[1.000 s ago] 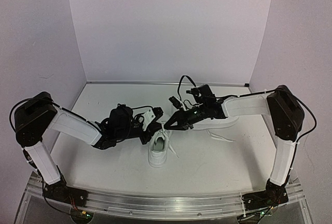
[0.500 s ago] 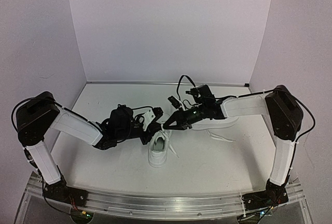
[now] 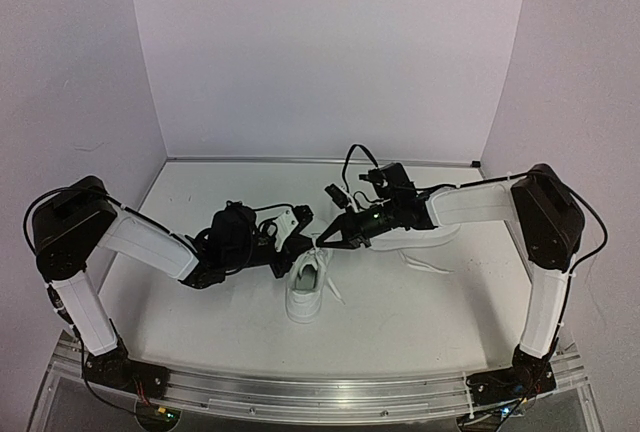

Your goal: Tie the shoes

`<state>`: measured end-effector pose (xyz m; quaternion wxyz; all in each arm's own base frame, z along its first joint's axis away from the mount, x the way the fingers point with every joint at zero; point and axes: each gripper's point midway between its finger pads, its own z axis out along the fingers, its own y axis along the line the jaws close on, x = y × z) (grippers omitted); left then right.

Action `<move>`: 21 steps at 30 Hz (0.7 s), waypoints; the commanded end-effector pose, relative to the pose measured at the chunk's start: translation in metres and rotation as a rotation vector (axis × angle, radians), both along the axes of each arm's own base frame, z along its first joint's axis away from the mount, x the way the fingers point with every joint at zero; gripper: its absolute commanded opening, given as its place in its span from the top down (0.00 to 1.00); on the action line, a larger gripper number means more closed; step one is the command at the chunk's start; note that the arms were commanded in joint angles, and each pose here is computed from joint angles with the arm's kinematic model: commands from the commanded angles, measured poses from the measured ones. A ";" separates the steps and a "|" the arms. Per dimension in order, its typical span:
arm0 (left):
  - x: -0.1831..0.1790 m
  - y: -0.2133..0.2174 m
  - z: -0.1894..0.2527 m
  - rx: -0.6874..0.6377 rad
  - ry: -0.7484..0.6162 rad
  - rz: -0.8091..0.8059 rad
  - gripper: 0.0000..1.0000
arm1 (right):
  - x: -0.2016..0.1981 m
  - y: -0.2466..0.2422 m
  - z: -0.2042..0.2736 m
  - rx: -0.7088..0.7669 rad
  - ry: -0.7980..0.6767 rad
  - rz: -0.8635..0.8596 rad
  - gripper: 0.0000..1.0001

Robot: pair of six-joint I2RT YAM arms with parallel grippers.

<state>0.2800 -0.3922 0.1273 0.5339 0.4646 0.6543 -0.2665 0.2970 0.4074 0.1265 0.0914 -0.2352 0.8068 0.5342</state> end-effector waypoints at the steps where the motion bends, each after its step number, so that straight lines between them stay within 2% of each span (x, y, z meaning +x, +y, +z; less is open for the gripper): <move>1: 0.001 0.000 0.025 -0.044 -0.054 -0.002 0.98 | -0.001 0.007 0.015 0.033 -0.046 0.011 1.00; 13: -0.006 0.029 0.039 0.047 -0.063 0.039 0.82 | 0.002 0.002 0.021 0.025 -0.072 -0.023 1.00; 21: 0.006 0.060 0.037 0.068 0.029 0.077 0.65 | 0.000 0.000 0.028 0.033 -0.103 -0.018 1.00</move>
